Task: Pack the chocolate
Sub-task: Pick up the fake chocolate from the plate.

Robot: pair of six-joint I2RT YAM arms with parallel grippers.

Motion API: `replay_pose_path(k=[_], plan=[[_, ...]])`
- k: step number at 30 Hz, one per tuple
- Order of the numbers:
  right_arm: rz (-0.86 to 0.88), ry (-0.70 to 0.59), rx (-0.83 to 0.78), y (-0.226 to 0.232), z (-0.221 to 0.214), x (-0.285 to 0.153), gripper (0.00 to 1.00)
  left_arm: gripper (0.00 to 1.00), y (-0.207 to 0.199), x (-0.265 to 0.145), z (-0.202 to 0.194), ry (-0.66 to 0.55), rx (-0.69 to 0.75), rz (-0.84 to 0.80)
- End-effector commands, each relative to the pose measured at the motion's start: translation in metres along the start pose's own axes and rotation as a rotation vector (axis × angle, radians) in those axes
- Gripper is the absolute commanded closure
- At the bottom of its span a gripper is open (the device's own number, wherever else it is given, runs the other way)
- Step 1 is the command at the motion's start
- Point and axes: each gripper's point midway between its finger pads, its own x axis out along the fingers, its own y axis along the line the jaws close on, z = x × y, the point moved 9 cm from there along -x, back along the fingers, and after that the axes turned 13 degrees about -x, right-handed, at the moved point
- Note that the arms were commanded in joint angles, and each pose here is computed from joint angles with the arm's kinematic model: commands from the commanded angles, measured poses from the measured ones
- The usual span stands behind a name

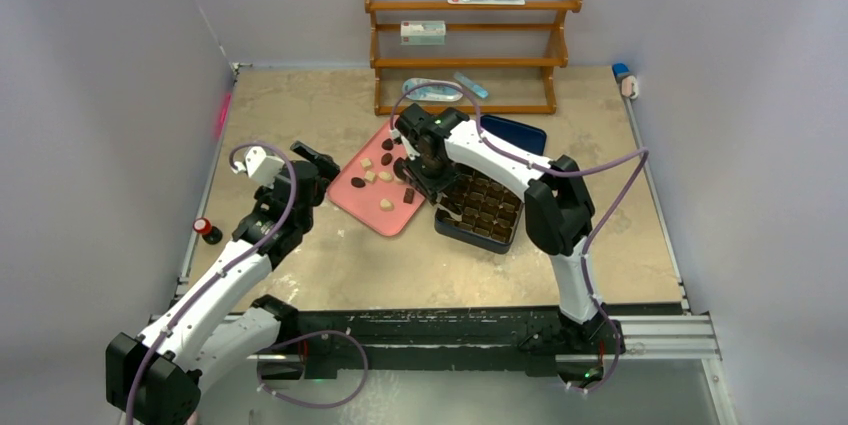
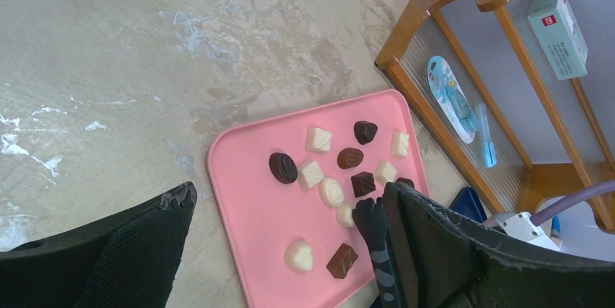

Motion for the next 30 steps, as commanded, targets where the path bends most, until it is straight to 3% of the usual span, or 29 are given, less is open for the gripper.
replay_pose_path(k=[1,30], plan=[[0.015,-0.04,-0.024,0.005,0.003,-0.019,0.61,0.0,-0.001,-0.001,0.001,0.0,-0.024,-0.009],[0.004,-0.111,-0.08,0.023,0.001,-0.047,0.62,0.0,-0.003,-0.001,0.002,-0.001,-0.022,-0.008]])
